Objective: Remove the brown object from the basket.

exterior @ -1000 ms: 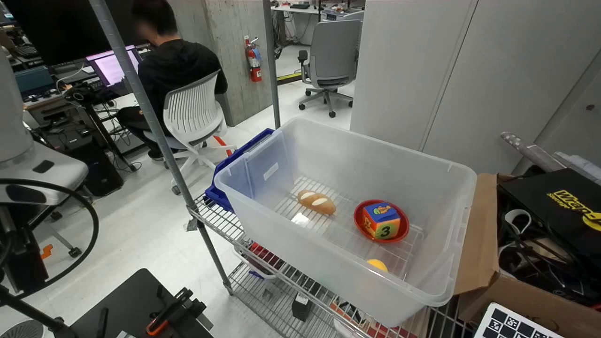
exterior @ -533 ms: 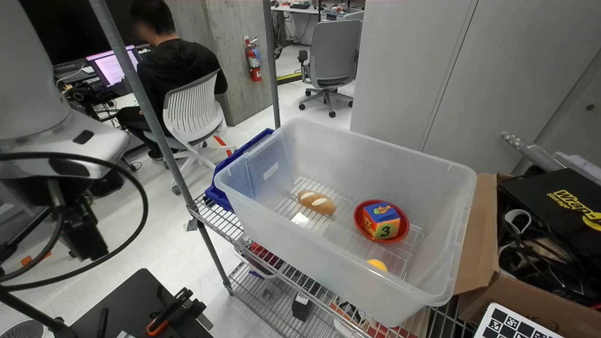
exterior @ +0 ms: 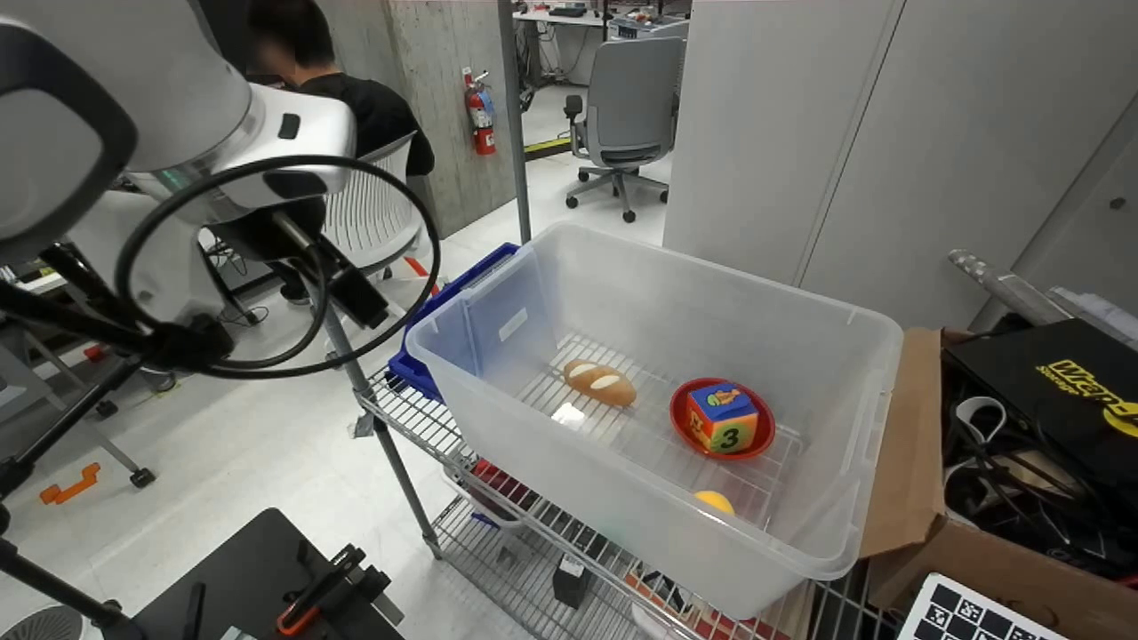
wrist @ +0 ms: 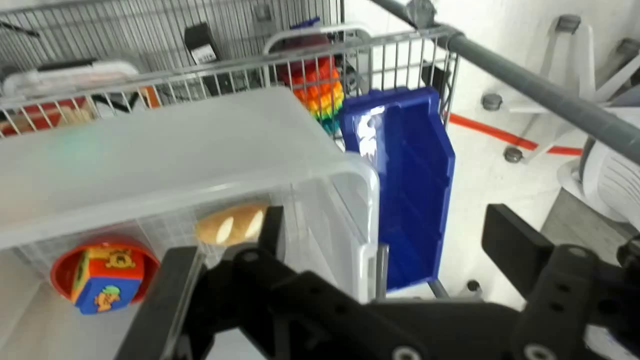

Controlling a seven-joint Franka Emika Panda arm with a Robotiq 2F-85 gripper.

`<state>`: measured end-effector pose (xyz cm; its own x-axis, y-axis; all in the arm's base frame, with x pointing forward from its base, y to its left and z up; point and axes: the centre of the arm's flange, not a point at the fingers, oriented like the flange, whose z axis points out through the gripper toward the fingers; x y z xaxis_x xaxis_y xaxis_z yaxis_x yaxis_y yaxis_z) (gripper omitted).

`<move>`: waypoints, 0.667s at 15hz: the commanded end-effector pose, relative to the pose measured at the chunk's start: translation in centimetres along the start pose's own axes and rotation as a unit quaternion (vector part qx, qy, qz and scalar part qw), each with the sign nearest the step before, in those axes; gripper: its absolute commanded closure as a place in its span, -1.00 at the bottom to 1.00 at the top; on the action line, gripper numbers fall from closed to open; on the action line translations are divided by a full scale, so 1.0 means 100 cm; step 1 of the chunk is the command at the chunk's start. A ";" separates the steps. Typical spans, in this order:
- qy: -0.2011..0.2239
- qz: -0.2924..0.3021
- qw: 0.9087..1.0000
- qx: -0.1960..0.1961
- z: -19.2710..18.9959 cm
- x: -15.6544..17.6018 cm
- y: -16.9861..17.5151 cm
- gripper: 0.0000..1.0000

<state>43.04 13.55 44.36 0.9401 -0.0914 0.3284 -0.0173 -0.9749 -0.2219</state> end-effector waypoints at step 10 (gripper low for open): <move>0.097 0.061 0.983 0.144 0.112 0.195 0.004 -1.00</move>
<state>58.15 14.63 42.30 0.8461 -0.2256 0.4829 0.0117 -0.8979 -0.4400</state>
